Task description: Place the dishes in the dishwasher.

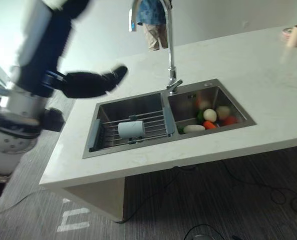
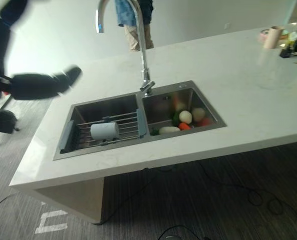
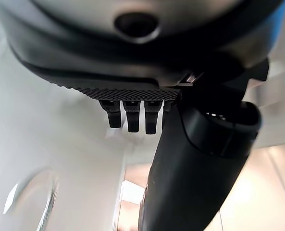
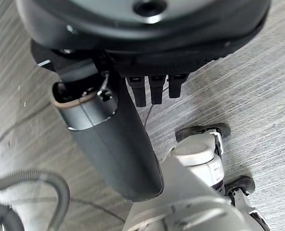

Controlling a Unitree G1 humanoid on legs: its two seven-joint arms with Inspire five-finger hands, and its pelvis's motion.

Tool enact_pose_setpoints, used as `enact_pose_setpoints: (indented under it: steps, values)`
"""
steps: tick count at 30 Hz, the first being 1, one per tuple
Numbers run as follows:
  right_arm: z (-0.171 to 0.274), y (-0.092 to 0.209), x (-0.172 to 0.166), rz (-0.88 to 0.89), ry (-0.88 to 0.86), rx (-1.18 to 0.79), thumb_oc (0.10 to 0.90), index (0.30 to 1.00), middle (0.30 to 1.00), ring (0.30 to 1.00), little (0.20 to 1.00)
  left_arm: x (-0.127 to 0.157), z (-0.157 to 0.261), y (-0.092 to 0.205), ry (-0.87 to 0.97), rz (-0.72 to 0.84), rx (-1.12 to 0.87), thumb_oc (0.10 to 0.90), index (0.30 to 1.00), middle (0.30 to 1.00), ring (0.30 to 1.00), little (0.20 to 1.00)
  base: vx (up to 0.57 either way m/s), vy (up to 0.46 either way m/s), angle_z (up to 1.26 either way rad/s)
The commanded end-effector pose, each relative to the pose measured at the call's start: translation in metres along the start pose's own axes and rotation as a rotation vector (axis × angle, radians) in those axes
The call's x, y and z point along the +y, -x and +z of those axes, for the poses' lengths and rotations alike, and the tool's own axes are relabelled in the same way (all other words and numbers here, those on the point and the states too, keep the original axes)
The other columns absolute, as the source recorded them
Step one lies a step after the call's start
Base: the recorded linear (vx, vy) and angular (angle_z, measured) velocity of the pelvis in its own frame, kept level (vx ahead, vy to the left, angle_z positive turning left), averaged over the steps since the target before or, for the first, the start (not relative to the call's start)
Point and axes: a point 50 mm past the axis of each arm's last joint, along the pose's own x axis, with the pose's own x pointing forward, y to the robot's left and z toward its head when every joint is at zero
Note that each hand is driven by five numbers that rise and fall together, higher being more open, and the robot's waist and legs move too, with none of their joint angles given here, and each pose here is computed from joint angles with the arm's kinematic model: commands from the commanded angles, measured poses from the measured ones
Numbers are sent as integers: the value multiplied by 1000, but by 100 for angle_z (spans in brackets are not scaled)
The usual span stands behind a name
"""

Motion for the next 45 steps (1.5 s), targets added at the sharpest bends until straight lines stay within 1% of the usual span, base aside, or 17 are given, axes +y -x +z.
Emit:
enact_pose_setpoints:
  steps: [1, 3, 5, 7, 9, 14, 17, 20, 24, 27, 32, 39, 41, 45]
  values:
    - [10, -1, -8, -32, -45, -28, 800, 900, 900, 900, 900, 51, -50, 11, 94, 124, 317, 800, 900, 900, 900, 900, 47, -19, -22]
    - [8, 0, -12, -40, -51, -26, 800, 900, 900, 900, 900, 48, -55, 9, 108, 68, 347, 800, 900, 900, 900, 900, 43, -13, -11]
    - [7, 2, -17, -43, -43, -30, 800, 900, 900, 900, 900, 41, -66, 8, 149, -73, 415, 800, 900, 900, 900, 900, 50, -11, -17]
    - [9, 3, -21, -59, -34, -52, 800, 900, 900, 900, 900, 36, -74, 10, 183, -180, 473, 800, 900, 900, 900, 900, 30, -6, -10]
    - [11, 4, -25, -62, -27, -62, 800, 900, 900, 900, 900, 37, -80, 13, 192, -210, 509, 800, 900, 900, 900, 900, 16, 8, -15]
    - [7, 7, -31, -64, -28, -64, 800, 900, 900, 900, 900, 54, -95, 23, 183, -192, 593, 800, 900, 900, 900, 900, 9, 11, -10]
    - [4, 8, -31, -63, -27, -60, 800, 900, 900, 900, 900, 59, -100, 31, 149, -191, 625, 800, 900, 900, 900, 900, 17, 6, -8]
    - [4, 8, -32, -62, -24, -57, 800, 900, 900, 900, 900, 65, -104, 37, 160, -162, 646, 800, 900, 900, 900, 900, 7, 5, -8]
    - [5, 8, -31, -54, -26, -66, 800, 900, 900, 900, 900, 64, -106, 40, 131, -161, 650, 800, 900, 900, 900, 900, 8, 0, 0]
    - [6, 8, -28, -37, -21, -75, 800, 900, 900, 900, 900, 66, -104, 36, 23, -99, 625, 800, 900, 900, 900, 900, 57, -4, 0]
    - [9, 7, -25, -30, -20, -94, 800, 900, 900, 900, 900, 68, -100, 32, -12, -53, 599, 800, 900, 900, 900, 900, 7, -1, 0]
    - [8, 7, -22, -20, -15, -94, 800, 900, 900, 900, 900, 62, -97, 30, -48, -81, 574, 800, 900, 900, 900, 900, 5, 1, 0]
    - [7, 8, -22, -22, -13, -93, 800, 900, 900, 900, 900, 60, -95, 29, -125, -118, 561, 800, 900, 900, 900, 900, 0, 0, 0]
    - [7, 8, -24, -27, -18, -94, 800, 900, 900, 900, 900, 58, -93, 27, -135, -136, 553, 800, 900, 900, 900, 900, 8, -1, -1]
